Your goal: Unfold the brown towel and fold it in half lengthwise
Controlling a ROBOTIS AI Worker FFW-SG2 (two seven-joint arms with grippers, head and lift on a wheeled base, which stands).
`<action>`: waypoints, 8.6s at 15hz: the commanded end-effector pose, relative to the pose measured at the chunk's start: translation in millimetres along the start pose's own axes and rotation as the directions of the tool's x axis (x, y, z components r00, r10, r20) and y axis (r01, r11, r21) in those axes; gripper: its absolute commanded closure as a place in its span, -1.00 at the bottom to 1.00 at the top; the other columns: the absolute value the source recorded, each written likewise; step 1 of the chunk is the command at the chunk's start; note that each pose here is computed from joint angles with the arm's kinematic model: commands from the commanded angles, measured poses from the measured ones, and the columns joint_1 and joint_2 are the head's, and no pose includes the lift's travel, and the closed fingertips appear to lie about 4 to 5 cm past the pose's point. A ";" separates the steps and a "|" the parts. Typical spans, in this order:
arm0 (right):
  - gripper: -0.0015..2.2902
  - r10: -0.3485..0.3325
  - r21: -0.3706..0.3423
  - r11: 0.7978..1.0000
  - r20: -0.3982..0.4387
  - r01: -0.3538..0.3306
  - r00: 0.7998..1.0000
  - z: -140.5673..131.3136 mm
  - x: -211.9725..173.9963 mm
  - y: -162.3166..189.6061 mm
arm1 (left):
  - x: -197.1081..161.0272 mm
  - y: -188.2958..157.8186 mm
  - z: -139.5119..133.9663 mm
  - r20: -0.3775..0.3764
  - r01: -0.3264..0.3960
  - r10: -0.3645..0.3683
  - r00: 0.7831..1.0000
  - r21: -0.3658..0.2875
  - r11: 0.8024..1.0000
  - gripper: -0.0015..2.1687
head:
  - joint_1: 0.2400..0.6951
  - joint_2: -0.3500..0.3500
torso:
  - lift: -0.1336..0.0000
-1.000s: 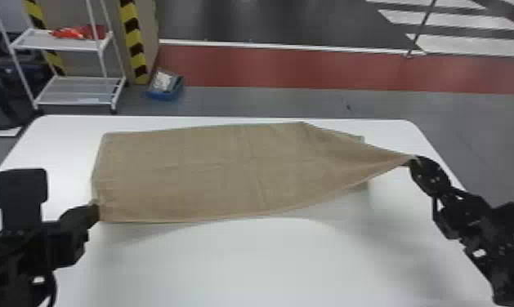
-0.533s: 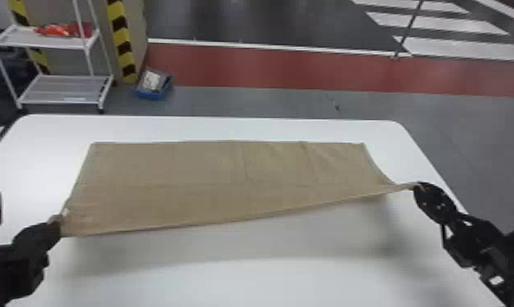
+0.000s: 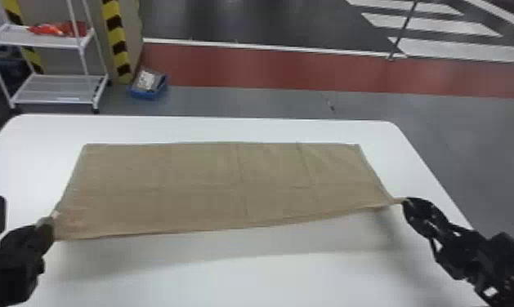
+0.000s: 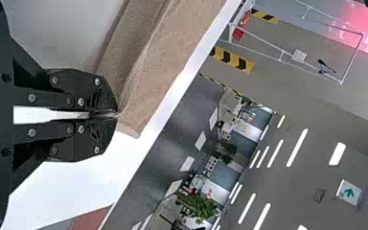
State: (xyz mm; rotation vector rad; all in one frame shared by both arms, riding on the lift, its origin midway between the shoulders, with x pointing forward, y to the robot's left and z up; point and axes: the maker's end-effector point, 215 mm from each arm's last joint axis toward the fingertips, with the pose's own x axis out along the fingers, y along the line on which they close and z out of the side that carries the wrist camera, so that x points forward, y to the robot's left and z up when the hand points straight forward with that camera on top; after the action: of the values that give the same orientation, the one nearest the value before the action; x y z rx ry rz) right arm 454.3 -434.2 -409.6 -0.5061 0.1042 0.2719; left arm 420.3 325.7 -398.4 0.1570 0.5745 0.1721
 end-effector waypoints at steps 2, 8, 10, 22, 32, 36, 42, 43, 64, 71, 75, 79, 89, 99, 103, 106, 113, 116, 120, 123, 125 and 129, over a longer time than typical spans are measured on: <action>-0.60 -0.005 0.017 1.000 -0.038 0.005 0.999 -12.1 -5.2 -11.2 | 7.4 28.6 -6.8 0.011 -0.070 0.070 0.997 0.038 0.997 -0.96 | 1.00 -0.39 | -0.87; -0.60 0.023 0.010 1.000 -0.012 -0.022 1.000 -1.9 -6.2 -20.8 | 5.7 57.2 -1.3 0.139 -0.051 0.046 0.989 0.032 0.998 -0.96 | 1.00 -0.33 | -0.87; -0.60 0.062 -0.010 0.998 0.012 -0.062 0.998 3.8 -11.1 -19.2 | 11.3 60.6 0.8 0.195 0.061 -0.061 0.979 0.006 0.998 -0.96 | 1.00 -0.30 | -0.87; -0.60 0.111 0.039 0.993 -0.018 -0.110 0.994 -2.5 -9.7 -20.3 | -9.6 14.8 -31.1 0.300 0.587 -0.571 0.764 0.044 0.808 -0.87 | 1.00 -0.35 | -0.87; -0.60 0.112 0.037 0.993 -0.011 -0.111 0.994 -4.9 -16.3 -20.0 | 17.7 3.3 -44.2 0.304 0.575 -0.575 0.759 0.100 0.812 -0.69 | 1.00 -0.47 | -0.87; -0.60 0.108 0.034 0.994 -0.007 -0.107 0.994 -2.4 -14.5 -22.8 | 20.2 6.6 -56.9 0.291 0.579 -0.578 0.762 0.093 0.810 -0.60 | 1.00 -0.44 | -0.87; -0.60 0.107 0.034 0.994 -0.003 -0.107 0.994 -1.1 -13.2 -22.3 | 21.2 6.3 -62.0 0.268 0.576 -0.585 0.765 0.120 0.809 -0.52 | 1.00 -0.43 | -0.87; -0.60 0.107 0.035 0.994 -0.005 -0.107 0.994 -2.5 -14.2 -22.4 | 21.7 5.4 -63.9 0.261 0.576 -0.587 0.767 0.123 0.808 -0.52 | 1.00 -0.43 | -0.87; -0.60 0.176 -0.065 0.982 -0.020 -0.177 0.984 -11.4 -22.1 -4.6 | 16.5 21.4 -52.2 0.264 0.538 -0.559 0.786 0.152 0.829 0.25 | 1.00 -0.37 | -0.87; -0.59 0.173 0.109 0.979 0.009 -0.173 0.985 -37.2 -42.6 -18.3 | 16.2 24.8 -43.7 0.280 0.526 -0.551 0.786 0.164 0.834 0.24 | 1.00 -0.39 | -0.87; -0.59 0.206 0.176 0.963 0.002 -0.204 0.978 -53.4 -50.0 -14.3 | 18.5 25.1 -43.1 0.286 0.531 -0.553 0.782 0.157 0.833 0.24 | 1.00 -0.48 | -0.87; -0.59 0.257 0.216 0.942 0.019 -0.255 0.966 -57.2 -49.7 -0.2 | 20.4 20.6 -42.2 0.290 0.535 -0.557 0.778 0.157 0.830 0.25 | 1.00 -0.47 | -0.87; -0.48 0.282 0.193 0.941 0.002 -0.277 0.959 -61.4 -38.6 9.0 | 21.1 19.9 -40.2 0.292 0.538 -0.561 0.775 0.161 0.827 0.25 | 1.00 -0.45 | -0.87; -0.02 0.331 0.174 0.931 -0.024 -0.322 0.943 -62.6 -27.3 25.6 | 17.4 22.2 -35.8 0.294 0.534 -0.559 0.775 0.167 0.829 0.25 | 1.00 -0.38 | -0.87; -0.02 0.331 0.162 0.931 0.006 -0.328 0.944 -37.4 -28.4 15.4 | -3.4 19.5 -12.5 0.258 0.522 -0.540 0.801 0.140 0.842 0.25 | 1.00 -0.37 | -0.87; -0.02 0.340 0.186 0.925 -0.017 -0.331 0.940 -25.5 -30.9 -2.4 | -30.2 25.5 9.7 0.227 0.512 -0.522 0.822 0.105 0.853 0.25 | 1.00 -0.40 | -0.87; -0.02 0.292 0.269 0.919 0.021 -0.287 0.956 23.7 -18.0 -58.8 | -36.8 39.9 47.8 0.192 0.421 -0.418 0.888 0.025 0.907 0.25 | 1.00 -0.45 | -0.87; -0.02 0.288 0.319 0.900 0.076 -0.297 0.955 53.8 23.1 -60.1 | -19.3 29.5 79.3 0.235 0.396 -0.394 0.888 0.044 0.917 0.25 | 1.00 -0.45 | -0.87; -0.02 0.260 0.384 0.879 0.109 -0.282 0.959 76.1 33.4 -73.3 | -8.2 30.8 81.8 0.196 0.388 -0.381 0.904 0.001 0.922 0.25 | 1.00 -0.34 | -0.87; -0.02 0.243 0.398 0.875 0.135 -0.277 0.961 88.4 -3.9 -79.9 | -28.7 38.8 79.1 0.183 0.377 -0.371 0.910 0.005 0.926 0.25 | 1.00 -0.35 | -0.87; -0.02 0.221 0.414 0.872 0.145 -0.262 0.964 90.8 -28.2 -85.1 | -46.2 45.4 79.1 0.174 0.363 -0.360 0.916 0.017 0.932 0.25 | 1.00 -0.37 | -0.87; -0.02 0.257 0.429 0.863 0.081 -0.266 0.963 79.8 -29.1 -72.7 | -46.8 36.1 73.4 0.139 0.377 -0.375 0.916 0.017 0.926 0.25 | 1.00 -0.43 | -0.87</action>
State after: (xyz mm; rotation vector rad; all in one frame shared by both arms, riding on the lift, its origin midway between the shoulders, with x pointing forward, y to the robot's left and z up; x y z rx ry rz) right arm 447.8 -466.7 -291.2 -0.0423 0.1650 0.5057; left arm 416.5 349.0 -301.5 0.0458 0.4424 -0.2017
